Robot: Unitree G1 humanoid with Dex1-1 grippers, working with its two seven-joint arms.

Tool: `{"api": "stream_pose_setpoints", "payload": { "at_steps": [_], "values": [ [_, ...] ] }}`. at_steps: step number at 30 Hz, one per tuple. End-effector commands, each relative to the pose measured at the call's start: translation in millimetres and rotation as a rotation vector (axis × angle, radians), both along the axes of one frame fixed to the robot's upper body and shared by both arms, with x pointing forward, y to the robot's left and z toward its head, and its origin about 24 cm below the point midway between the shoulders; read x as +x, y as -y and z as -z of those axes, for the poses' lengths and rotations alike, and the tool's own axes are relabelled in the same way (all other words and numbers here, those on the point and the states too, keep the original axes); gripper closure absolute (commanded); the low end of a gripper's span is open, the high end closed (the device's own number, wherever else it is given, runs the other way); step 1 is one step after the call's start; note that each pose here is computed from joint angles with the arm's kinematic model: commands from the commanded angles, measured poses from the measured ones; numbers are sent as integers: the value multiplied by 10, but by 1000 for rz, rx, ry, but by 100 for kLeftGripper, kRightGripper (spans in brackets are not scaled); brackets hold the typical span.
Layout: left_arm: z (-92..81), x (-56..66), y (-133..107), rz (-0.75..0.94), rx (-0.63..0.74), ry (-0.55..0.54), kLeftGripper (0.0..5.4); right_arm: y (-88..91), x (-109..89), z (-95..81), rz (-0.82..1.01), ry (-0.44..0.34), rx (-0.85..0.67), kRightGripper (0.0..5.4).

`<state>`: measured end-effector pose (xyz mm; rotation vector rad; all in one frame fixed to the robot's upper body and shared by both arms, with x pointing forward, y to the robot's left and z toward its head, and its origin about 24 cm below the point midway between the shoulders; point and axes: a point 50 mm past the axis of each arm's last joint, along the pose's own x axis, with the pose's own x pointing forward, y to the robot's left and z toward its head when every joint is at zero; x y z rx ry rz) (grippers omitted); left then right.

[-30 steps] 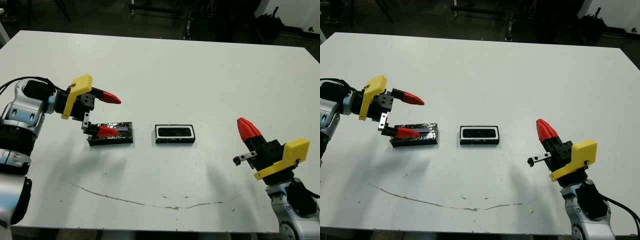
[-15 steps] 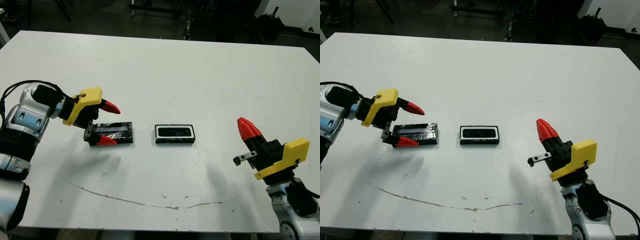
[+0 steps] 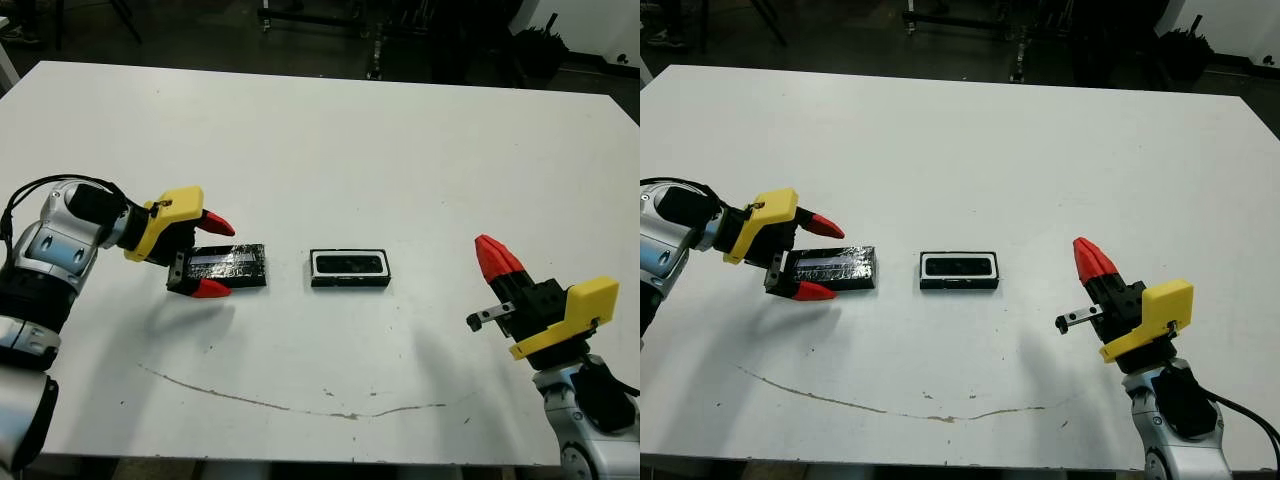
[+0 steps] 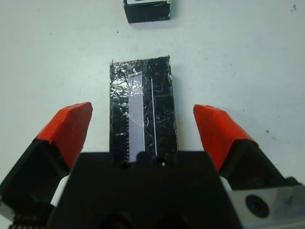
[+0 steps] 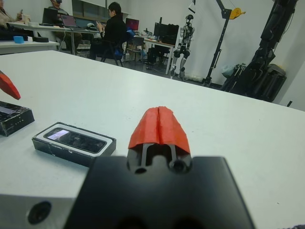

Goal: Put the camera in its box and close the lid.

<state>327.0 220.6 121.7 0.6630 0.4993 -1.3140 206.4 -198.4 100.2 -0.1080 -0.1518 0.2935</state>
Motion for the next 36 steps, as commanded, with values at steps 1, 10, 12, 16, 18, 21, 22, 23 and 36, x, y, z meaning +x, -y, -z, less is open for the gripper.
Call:
{"api": "stream_pose_setpoints", "payload": {
  "at_steps": [1,10,12,16,18,21,22,23,36],
  "values": [
    [37,-6,-49,-16,6,-13,0,26,1,-2,-1,4,-18,539],
    [74,-3,-96,-32,11,-15,0,27,3,1,-5,6,-18,539],
    [82,-1,-102,-57,1,-39,0,27,2,4,-8,2,-12,539],
    [95,-3,-107,-71,-17,-64,0,35,7,15,-19,5,2,539],
    [95,-3,-108,-76,-9,-65,4,39,7,16,-20,7,-3,540],
    [101,-4,-110,-100,-11,-81,24,38,3,11,-15,2,-5,540],
    [102,-5,-110,-105,-9,-76,36,38,2,10,-15,3,-5,540],
    [108,-6,-114,-111,-15,-73,52,39,2,10,-15,5,-7,540],
    [95,-23,-110,-85,23,-63,225,50,-3,2,0,2,-18,540]
  ]
}}
